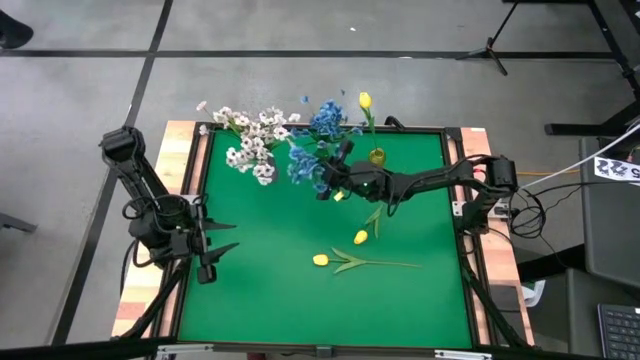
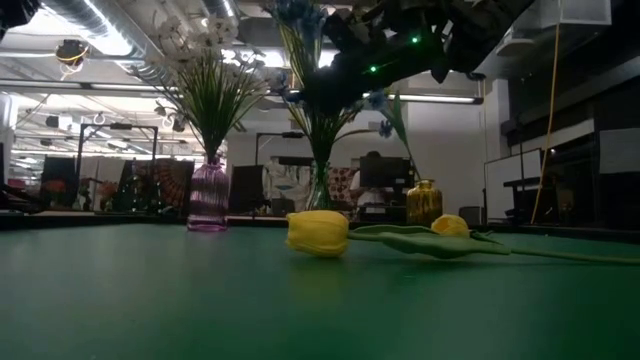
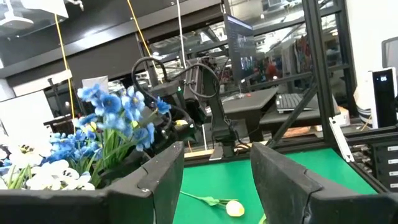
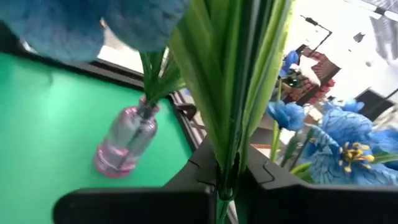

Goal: Sort flowers into vase by color
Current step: Put the blue flower into the green vase

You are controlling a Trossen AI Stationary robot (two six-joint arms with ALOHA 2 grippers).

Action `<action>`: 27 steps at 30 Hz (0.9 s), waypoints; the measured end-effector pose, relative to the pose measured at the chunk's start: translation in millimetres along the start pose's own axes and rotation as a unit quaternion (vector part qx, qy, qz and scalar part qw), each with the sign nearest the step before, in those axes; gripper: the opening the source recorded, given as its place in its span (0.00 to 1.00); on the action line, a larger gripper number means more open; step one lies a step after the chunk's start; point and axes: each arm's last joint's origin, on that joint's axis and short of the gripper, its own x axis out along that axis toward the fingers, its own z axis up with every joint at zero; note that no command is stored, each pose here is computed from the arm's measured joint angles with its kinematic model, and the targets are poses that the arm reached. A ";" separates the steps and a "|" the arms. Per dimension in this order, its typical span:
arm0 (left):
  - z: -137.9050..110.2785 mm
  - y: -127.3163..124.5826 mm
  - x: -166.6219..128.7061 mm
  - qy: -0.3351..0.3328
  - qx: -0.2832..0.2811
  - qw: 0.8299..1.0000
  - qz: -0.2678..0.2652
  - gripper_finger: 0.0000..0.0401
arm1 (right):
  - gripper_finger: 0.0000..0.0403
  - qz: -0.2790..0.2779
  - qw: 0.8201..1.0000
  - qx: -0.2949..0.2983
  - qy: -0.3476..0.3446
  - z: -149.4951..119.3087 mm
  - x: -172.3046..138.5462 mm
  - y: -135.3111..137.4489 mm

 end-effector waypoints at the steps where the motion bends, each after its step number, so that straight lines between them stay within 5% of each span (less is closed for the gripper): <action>1: 0.0 0.0 0.0 0.000 0.000 1.000 0.000 0.45 | 0.04 -0.002 1.000 -0.007 0.000 0.0 0.1 -0.2; 27: -3.7 -2.1 0.1 0.018 0.013 1.000 0.008 0.45 | 0.04 -0.049 0.999 -0.009 -0.019 -3.0 8.3 -21.3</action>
